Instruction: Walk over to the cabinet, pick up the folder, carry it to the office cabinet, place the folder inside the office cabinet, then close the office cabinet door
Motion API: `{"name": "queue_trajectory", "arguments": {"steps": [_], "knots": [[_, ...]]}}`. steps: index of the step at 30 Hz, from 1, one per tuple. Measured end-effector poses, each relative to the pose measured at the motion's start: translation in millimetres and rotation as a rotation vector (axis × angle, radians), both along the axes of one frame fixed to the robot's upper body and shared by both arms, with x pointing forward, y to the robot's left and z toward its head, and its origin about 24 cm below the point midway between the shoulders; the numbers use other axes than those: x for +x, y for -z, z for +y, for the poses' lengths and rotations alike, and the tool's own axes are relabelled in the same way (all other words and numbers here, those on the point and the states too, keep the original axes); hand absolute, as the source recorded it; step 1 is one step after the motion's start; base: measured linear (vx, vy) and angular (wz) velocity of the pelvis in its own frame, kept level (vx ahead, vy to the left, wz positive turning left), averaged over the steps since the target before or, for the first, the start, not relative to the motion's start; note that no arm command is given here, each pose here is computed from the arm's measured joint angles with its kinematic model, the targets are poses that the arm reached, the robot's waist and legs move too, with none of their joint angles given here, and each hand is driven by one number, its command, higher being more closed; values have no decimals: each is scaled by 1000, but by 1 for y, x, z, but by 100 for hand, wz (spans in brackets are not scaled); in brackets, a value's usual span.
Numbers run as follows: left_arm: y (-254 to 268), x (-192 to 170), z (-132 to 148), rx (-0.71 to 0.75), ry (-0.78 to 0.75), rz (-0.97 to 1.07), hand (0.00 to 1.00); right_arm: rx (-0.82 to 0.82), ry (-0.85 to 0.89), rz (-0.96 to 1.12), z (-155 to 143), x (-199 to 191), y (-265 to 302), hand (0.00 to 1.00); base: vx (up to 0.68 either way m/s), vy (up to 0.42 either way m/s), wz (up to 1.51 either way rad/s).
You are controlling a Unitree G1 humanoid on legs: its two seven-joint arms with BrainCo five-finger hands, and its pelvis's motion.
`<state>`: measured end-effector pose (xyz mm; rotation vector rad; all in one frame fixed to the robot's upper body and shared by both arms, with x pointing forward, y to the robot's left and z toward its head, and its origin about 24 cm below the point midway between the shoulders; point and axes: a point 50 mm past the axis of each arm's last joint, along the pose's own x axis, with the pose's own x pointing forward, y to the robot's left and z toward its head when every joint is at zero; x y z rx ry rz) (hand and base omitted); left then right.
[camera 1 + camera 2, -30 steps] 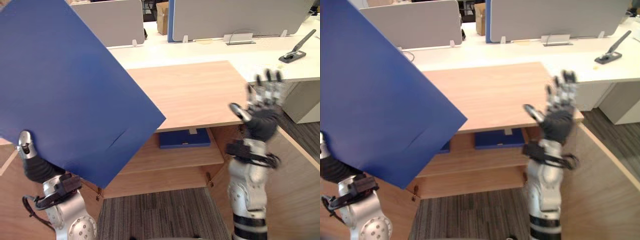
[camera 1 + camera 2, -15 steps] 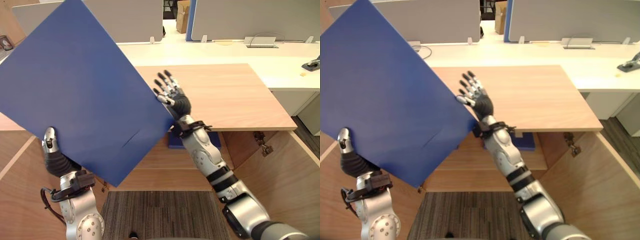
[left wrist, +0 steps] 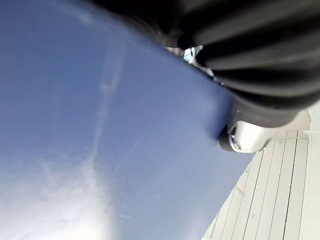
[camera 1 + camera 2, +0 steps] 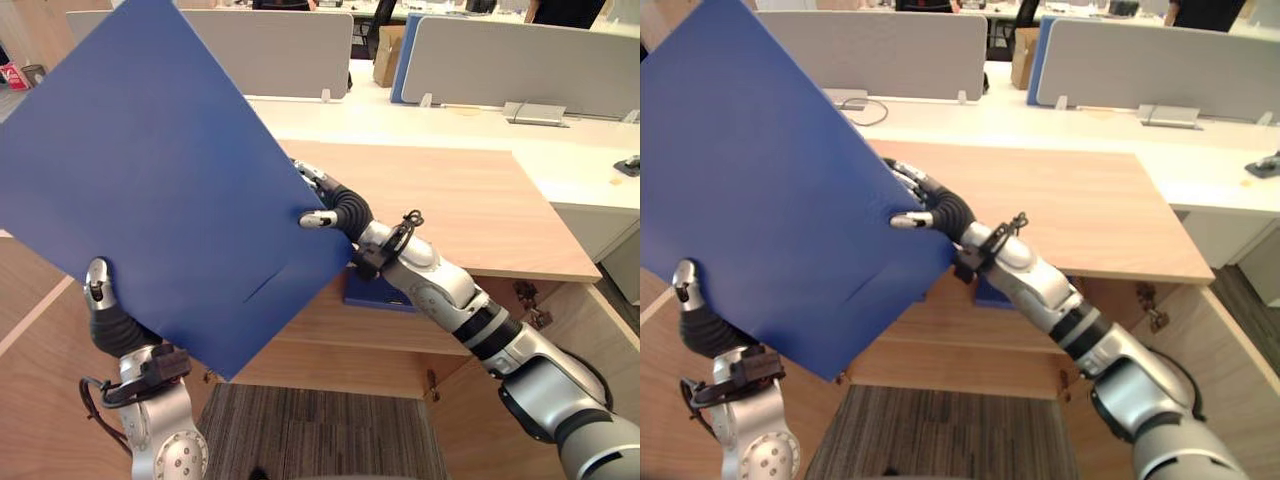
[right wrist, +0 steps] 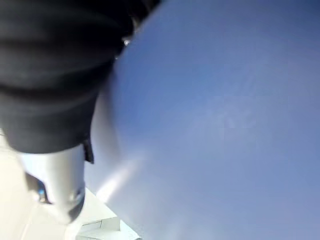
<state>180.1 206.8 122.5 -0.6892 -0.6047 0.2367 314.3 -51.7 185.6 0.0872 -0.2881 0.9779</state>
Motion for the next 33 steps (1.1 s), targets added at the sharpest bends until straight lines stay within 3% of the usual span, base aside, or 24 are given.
{"name": "queue_trajectory", "arguments": {"steps": [11,12,23,30,31,33], "knots": [[12,4,-8,18,60,61,100,59,-16,29,-5,1,-6,0,0,0,0],[12,4,-9,25,63,62,100,57,-19,27,-5,0,-6,100,-9,-4,-4],[5,2,-5,130,30,32,100,-163,-77,-29,-1,0,-9,100,-1,-2,-2],[4,2,-9,130,45,24,100,-194,-79,-54,-1,1,-14,100,0,0,0],[4,2,-9,130,46,25,0,-195,-80,-57,0,1,-14,100,0,0,0],[4,2,-9,145,47,27,0,-197,-79,-60,0,1,-15,100,0,0,0]]}}
